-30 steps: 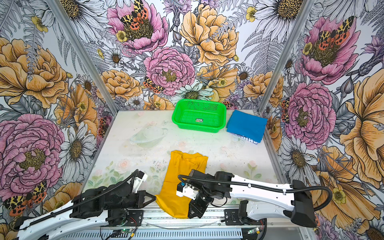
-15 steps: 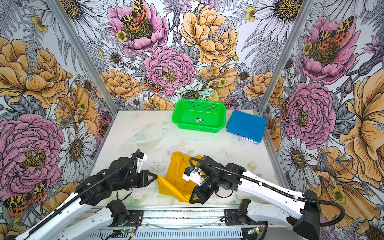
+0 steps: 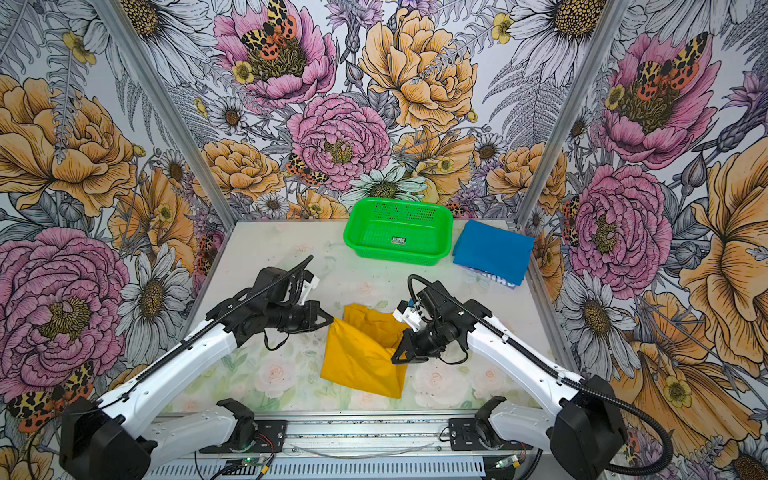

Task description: Fold and stack the t-shirts

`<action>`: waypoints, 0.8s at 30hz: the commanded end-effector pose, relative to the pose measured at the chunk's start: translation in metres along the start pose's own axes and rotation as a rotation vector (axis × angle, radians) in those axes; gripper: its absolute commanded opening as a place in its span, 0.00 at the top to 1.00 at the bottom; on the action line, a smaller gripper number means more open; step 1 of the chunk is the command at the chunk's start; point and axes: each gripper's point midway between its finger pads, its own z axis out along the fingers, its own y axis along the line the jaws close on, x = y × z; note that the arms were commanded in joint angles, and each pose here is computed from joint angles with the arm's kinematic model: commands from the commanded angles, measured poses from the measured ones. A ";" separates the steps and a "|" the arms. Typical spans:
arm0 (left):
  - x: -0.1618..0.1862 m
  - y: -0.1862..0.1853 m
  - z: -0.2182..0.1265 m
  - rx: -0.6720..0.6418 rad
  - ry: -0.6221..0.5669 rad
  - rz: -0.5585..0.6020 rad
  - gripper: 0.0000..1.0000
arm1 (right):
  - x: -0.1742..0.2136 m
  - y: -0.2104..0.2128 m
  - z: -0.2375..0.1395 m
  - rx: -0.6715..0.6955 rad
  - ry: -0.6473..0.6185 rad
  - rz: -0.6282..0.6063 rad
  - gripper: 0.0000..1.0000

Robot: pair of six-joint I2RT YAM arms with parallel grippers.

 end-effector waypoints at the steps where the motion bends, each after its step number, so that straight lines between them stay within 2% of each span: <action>1: -0.035 -0.018 0.001 0.066 -0.059 0.095 1.00 | -0.014 -0.011 -0.005 -0.017 -0.013 0.054 1.00; 8: -0.061 0.001 0.033 0.045 -0.010 0.065 1.00 | -0.049 -0.047 -0.017 0.009 -0.071 0.205 1.00; 14: -0.073 0.009 0.052 0.050 0.010 0.047 1.00 | -0.072 -0.055 -0.023 0.031 -0.097 0.231 1.00; 24: -0.081 0.020 0.073 0.053 0.042 0.016 1.00 | -0.073 -0.078 -0.016 0.088 -0.081 0.294 1.00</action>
